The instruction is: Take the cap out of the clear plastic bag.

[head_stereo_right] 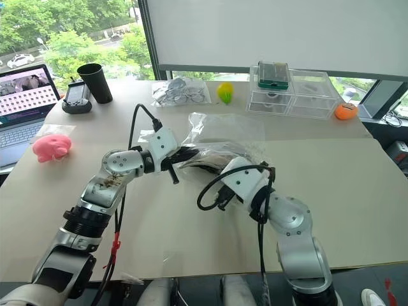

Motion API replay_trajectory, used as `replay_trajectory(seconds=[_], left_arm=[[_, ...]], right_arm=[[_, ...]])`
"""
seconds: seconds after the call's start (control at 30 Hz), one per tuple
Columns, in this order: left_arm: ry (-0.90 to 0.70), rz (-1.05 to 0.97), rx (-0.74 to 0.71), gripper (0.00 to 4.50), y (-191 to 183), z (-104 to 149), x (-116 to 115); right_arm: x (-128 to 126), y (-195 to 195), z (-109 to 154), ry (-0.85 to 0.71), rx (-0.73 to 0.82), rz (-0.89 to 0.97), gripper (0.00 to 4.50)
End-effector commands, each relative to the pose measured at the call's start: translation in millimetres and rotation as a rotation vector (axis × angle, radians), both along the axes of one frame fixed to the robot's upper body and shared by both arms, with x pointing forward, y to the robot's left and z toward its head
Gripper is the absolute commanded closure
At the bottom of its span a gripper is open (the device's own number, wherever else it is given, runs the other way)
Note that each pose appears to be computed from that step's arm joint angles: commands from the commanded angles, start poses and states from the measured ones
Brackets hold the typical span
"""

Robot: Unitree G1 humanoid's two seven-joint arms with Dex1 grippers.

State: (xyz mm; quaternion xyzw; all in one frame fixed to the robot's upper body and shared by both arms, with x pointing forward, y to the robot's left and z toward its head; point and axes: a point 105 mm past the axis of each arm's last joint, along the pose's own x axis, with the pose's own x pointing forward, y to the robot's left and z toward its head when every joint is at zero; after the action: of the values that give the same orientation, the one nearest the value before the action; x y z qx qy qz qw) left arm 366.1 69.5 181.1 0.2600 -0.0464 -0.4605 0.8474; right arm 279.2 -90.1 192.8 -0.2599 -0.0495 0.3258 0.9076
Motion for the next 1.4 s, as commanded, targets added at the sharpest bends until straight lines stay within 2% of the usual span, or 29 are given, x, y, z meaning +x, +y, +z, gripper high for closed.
replay_trajectory(seconds=[0.03,0.27,0.57,0.87,1.0,1.07,1.27,1.3,1.4], left_arm=[[-0.064,-0.016,-0.007,4.50,-1.9,17.5,-0.2],[-0.070,-0.016,-0.007,4.50,-1.9,19.8,-0.1],[-0.078,-0.014,-0.009,4.50,-2.2,21.3,-0.5],[-0.083,-0.003,-0.011,4.50,-1.0,22.3,0.4],[-0.086,0.005,-0.013,4.50,0.5,23.5,1.2],[-0.087,0.007,-0.013,4.50,1.0,23.6,1.4],[-0.086,0.011,-0.011,4.50,2.4,23.2,1.0],[-0.087,0.012,-0.010,4.50,2.8,23.1,1.0],[-0.088,0.013,-0.006,4.50,3.7,23.0,0.9]], right_arm=[[-8.9,-2.6,18.7,-0.022,0.075,0.022,4.49],[-27.4,-9.0,35.6,0.106,0.270,0.136,4.49],[-41.1,-30.8,61.5,0.183,0.497,0.267,4.49],[-34.5,-60.8,104.4,0.094,0.880,0.323,4.49],[-30.8,-85.1,133.8,0.001,1.109,0.348,4.49],[-25.3,-98.7,145.0,-0.034,1.223,0.311,4.49],[-11.7,-121.5,163.4,-0.078,1.436,0.217,4.49],[-7.8,-122.7,164.5,-0.081,1.445,0.191,4.49],[3.1,-112.1,163.7,-0.106,1.340,0.099,4.49]])
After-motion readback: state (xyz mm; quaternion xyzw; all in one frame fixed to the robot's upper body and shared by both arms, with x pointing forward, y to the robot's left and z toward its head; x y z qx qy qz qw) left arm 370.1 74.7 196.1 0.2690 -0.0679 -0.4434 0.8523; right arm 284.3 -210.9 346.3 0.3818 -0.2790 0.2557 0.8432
